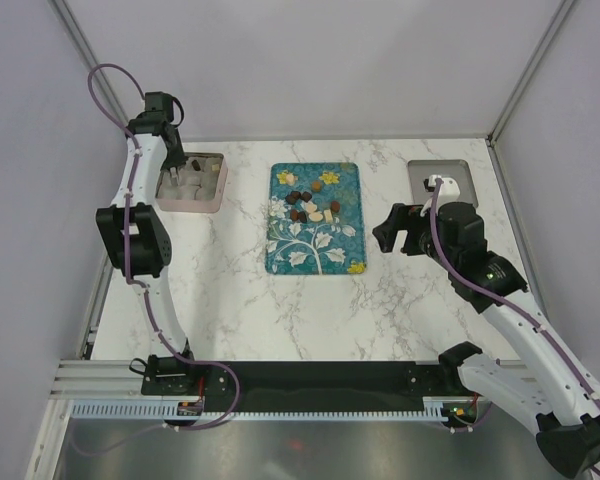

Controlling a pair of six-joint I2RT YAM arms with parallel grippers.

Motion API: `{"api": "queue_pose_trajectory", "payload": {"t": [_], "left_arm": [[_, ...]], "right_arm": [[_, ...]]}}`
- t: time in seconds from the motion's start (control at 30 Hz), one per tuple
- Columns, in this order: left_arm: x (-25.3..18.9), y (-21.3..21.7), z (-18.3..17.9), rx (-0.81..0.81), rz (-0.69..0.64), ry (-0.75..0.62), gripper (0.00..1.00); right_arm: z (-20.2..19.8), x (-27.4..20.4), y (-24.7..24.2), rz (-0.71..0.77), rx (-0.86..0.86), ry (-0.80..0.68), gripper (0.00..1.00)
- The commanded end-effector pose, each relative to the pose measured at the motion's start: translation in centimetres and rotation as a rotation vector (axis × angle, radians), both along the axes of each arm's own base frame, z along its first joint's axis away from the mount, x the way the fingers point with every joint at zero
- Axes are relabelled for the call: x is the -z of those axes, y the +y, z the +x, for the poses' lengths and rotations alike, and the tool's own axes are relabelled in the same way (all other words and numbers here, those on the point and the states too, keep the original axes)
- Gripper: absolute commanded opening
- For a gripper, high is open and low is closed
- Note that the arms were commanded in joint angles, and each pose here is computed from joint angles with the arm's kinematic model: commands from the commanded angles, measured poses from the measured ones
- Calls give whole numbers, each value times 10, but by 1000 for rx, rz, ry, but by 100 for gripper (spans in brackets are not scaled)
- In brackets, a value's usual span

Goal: Pack the chocolate

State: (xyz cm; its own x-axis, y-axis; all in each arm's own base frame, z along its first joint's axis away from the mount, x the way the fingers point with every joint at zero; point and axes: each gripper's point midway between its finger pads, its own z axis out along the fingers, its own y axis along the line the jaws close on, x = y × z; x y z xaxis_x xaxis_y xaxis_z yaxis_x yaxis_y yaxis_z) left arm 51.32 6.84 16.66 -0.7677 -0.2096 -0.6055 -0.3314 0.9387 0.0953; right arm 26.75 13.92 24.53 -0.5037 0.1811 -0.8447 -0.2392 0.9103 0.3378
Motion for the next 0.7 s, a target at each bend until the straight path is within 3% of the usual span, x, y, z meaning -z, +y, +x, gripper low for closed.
{"api": "queue_pose_trajectory", "payload": {"t": [0.0, 0.37, 0.67], "left_arm": [[-16, 16, 16, 9, 59, -55, 31], [4, 14, 26, 23, 38, -35, 35], [3, 14, 27, 33, 46, -35, 44]], "right_arm": [[6, -12, 5, 23, -9, -41, 96], [7, -15, 3, 24, 0, -46, 97], [8, -11, 3, 17, 2, -38, 97]]}}
